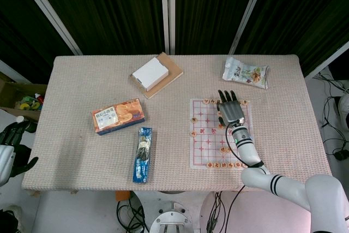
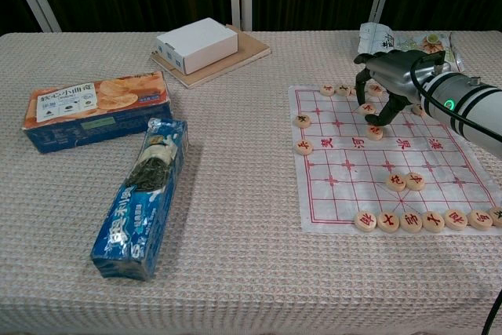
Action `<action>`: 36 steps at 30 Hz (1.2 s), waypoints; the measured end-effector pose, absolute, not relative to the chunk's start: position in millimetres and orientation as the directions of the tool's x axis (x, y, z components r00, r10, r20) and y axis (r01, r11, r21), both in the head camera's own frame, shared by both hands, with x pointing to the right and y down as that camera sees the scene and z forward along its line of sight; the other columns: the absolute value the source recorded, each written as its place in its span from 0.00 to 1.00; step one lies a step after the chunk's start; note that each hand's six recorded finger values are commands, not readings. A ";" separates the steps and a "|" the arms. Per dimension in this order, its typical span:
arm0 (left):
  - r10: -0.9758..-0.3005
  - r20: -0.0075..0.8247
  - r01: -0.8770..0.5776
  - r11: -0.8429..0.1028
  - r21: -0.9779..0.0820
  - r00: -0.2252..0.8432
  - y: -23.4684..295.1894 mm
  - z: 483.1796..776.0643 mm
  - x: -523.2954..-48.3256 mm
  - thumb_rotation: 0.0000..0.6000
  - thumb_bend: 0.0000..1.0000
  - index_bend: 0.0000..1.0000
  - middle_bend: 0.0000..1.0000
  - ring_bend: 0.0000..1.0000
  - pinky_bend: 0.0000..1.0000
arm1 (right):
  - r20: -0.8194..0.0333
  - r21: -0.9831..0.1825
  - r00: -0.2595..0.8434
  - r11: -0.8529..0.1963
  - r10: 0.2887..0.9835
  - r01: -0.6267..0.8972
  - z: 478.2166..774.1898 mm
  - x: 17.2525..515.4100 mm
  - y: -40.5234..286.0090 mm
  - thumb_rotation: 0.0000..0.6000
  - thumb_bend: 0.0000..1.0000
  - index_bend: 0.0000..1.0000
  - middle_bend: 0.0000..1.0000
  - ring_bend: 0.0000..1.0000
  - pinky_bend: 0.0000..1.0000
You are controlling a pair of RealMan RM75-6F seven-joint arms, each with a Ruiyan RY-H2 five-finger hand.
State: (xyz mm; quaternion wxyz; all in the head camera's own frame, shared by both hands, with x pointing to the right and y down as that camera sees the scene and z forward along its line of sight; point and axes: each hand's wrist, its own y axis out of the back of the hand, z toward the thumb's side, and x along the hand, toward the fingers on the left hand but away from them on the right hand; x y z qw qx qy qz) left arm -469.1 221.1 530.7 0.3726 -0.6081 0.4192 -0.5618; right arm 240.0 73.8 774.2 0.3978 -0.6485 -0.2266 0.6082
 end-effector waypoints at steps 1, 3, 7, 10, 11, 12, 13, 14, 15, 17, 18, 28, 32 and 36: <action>-0.929 0.370 -0.092 -0.370 -0.924 0.017 221.0 530.5 -469.2 1.00 0.20 0.08 0.12 0.09 0.22 | -0.607 -0.792 0.157 -0.579 0.779 -0.194 774.4 240.3 73.6 1.00 0.31 0.48 0.05 0.00 0.00; -0.929 0.370 -0.092 -0.370 -0.924 0.017 221.0 530.5 -469.3 1.00 0.20 0.08 0.12 0.09 0.22 | -0.606 -0.792 0.156 -0.576 0.780 -0.203 775.0 241.0 73.5 1.00 0.31 0.48 0.05 0.00 0.00; -0.928 0.373 -0.092 -0.372 -0.924 0.016 220.8 531.2 -469.5 1.00 0.20 0.08 0.12 0.09 0.22 | -0.601 -0.796 0.158 -0.571 0.783 -0.201 774.3 240.3 72.9 1.00 0.31 0.52 0.05 0.00 0.00; -0.927 0.374 -0.091 -0.374 -0.923 0.017 220.8 531.7 -469.1 1.00 0.20 0.08 0.12 0.09 0.22 | -0.593 -0.803 0.164 -0.564 0.789 -0.192 772.5 239.0 71.3 1.00 0.31 0.53 0.05 0.00 0.00; -0.927 0.374 -0.092 -0.374 -0.923 0.017 220.8 531.7 -469.0 1.00 0.20 0.08 0.12 0.09 0.22 | -0.587 -0.808 0.166 -0.559 0.792 -0.187 771.4 238.4 70.0 1.00 0.31 0.53 0.05 0.00 0.00; -0.927 0.374 -0.091 -0.374 -0.923 0.017 220.8 531.8 -469.0 1.00 0.20 0.08 0.12 0.09 0.22 | -0.582 -0.811 0.167 -0.555 0.796 -0.183 770.4 238.0 69.0 1.00 0.31 0.53 0.05 0.00 0.00; -0.927 0.374 -0.091 -0.374 -0.923 0.016 220.7 531.9 -469.0 1.00 0.20 0.08 0.12 0.09 0.22 | -0.578 -0.814 0.168 -0.551 0.798 -0.181 769.6 237.8 68.0 1.00 0.31 0.54 0.05 0.00 0.00; -0.927 0.374 -0.091 -0.374 -0.923 0.016 220.6 531.9 -469.1 1.00 0.20 0.08 0.12 0.09 0.22 | -0.573 -0.818 0.168 -0.547 0.802 -0.180 768.9 238.0 66.6 1.00 0.31 0.54 0.05 0.00 0.00; -0.927 0.374 -0.091 -0.374 -0.923 0.016 220.6 532.0 -469.1 1.00 0.20 0.08 0.12 0.09 0.22 | -0.571 -0.819 0.166 -0.544 0.804 -0.182 768.7 238.5 65.7 1.00 0.31 0.54 0.05 0.00 0.00; -0.927 0.374 -0.091 -0.374 -0.923 0.016 220.4 532.2 -468.9 1.00 0.20 0.08 0.12 0.09 0.22 | -0.566 -0.822 0.163 -0.537 0.808 -0.192 768.7 239.9 63.8 1.00 0.31 0.54 0.05 0.00 0.00; -0.927 0.374 -0.091 -0.374 -0.923 0.017 220.3 532.3 -468.8 1.00 0.20 0.08 0.12 0.09 0.22 | -0.564 -0.823 0.161 -0.533 0.810 -0.197 768.9 240.4 62.9 1.00 0.31 0.54 0.05 0.00 0.00; -0.927 0.376 -0.092 -0.375 -0.922 0.017 220.0 532.9 -468.9 1.00 0.20 0.08 0.12 0.09 0.22 | -0.561 -0.822 0.141 -0.529 0.815 -0.210 778.1 238.5 57.0 1.00 0.31 0.54 0.06 0.00 0.00; -0.927 0.376 -0.097 -0.375 -0.922 0.011 219.4 532.7 -471.1 1.00 0.20 0.08 0.12 0.09 0.22 | -0.563 -0.820 0.137 -0.530 0.815 -0.215 780.9 238.5 55.2 1.00 0.31 0.54 0.06 0.00 0.00; -0.924 0.383 -0.096 -0.382 -0.919 0.010 218.9 534.2 -471.4 1.00 0.20 0.08 0.12 0.09 0.22 | -0.569 -0.817 0.139 -0.536 0.811 -0.213 782.7 239.0 54.9 1.00 0.31 0.50 0.06 0.00 0.00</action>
